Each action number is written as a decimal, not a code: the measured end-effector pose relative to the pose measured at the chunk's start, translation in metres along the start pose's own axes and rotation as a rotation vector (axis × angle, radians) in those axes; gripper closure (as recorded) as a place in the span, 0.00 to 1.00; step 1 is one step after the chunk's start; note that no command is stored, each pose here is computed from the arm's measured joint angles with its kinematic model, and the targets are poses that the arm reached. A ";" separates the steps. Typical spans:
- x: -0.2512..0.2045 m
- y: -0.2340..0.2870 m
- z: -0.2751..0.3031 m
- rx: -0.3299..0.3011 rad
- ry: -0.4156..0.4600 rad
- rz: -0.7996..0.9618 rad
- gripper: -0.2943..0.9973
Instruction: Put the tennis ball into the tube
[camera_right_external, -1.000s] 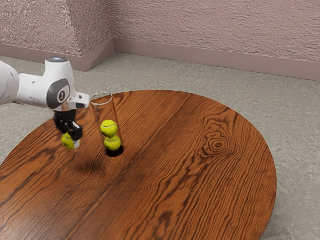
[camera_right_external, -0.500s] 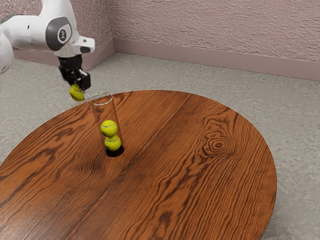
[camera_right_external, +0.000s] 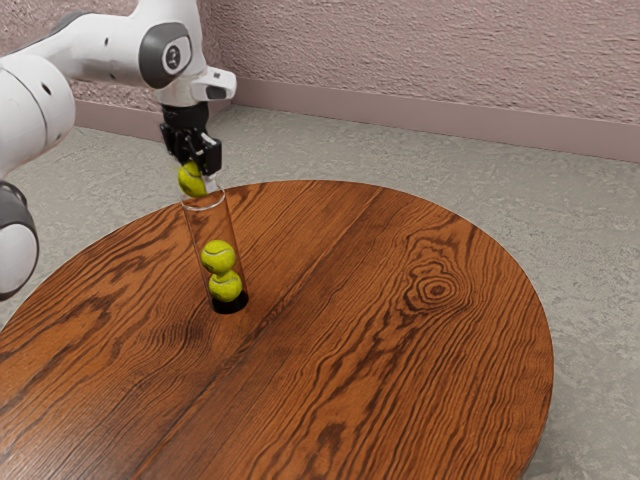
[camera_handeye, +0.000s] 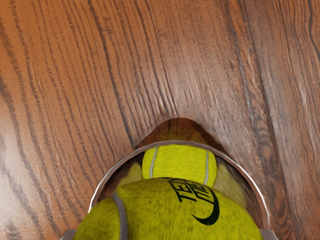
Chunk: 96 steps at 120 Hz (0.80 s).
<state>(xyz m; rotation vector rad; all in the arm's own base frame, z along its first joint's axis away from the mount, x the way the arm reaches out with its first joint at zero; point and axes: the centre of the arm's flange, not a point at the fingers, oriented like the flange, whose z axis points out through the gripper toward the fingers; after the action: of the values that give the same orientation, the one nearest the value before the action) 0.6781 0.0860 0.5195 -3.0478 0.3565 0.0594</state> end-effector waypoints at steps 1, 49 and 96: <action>0.000 0.000 0.000 0.000 0.000 0.000 0.54; 0.005 0.006 -0.001 -0.011 0.001 0.003 0.31; -0.093 0.066 -0.077 -0.106 0.038 0.025 0.24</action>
<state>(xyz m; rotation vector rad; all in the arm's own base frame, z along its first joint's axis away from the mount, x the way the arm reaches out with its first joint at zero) 0.5749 0.0372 0.5965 -3.1529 0.4072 0.0218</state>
